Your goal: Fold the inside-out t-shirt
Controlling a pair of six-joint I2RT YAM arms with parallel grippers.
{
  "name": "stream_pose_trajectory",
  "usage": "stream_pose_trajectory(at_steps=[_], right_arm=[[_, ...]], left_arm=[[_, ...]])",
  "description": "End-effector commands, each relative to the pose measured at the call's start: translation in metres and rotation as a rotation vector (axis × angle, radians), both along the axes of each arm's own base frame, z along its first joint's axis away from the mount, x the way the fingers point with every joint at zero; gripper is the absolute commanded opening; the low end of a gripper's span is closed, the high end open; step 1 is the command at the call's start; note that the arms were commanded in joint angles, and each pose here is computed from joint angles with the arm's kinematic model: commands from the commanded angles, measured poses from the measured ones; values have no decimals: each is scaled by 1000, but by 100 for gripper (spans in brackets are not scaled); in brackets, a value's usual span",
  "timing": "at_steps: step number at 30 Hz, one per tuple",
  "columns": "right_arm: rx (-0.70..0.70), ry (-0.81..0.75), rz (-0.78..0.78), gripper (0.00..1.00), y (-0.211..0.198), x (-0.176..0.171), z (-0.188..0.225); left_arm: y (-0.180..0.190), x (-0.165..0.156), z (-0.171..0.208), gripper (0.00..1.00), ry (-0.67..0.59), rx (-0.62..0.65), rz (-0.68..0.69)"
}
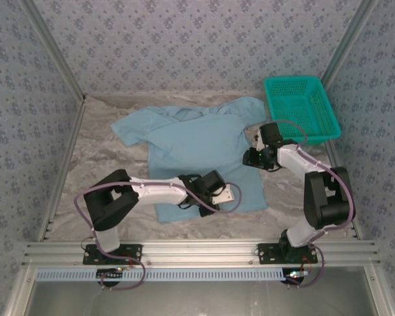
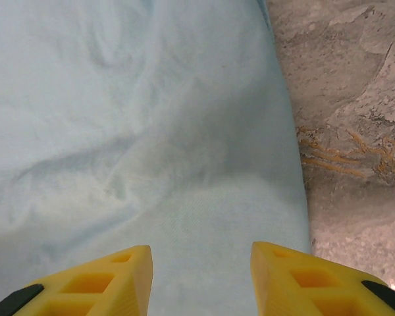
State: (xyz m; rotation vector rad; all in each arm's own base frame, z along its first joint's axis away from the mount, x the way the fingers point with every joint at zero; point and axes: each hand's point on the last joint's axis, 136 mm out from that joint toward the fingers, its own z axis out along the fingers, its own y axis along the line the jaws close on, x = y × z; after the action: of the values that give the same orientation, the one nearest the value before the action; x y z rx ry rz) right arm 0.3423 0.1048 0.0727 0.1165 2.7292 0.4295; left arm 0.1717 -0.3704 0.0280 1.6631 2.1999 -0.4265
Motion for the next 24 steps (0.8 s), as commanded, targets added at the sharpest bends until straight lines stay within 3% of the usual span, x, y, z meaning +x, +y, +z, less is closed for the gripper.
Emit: stream_pose_trajectory(at_steps=[1,7,10,15,18,24], right_arm=[[-12,-6,40,46,4,-20,14],[10,-14,129,48,20,-58,21],[86,-17,171,48,33,-81,21],[172,-49,355,53,73,-117,31],[146,-75,422,62,87,-123,28],[16,-90,475,70,95,-114,4]], left_arm=[[-5,0,12,7,171,-73,63],[-10,14,36,1,410,-245,174],[-8,26,48,0,518,-325,238],[-6,45,52,0,671,-397,345],[-5,52,47,0,742,-422,391],[2,71,35,0,806,-419,478]])
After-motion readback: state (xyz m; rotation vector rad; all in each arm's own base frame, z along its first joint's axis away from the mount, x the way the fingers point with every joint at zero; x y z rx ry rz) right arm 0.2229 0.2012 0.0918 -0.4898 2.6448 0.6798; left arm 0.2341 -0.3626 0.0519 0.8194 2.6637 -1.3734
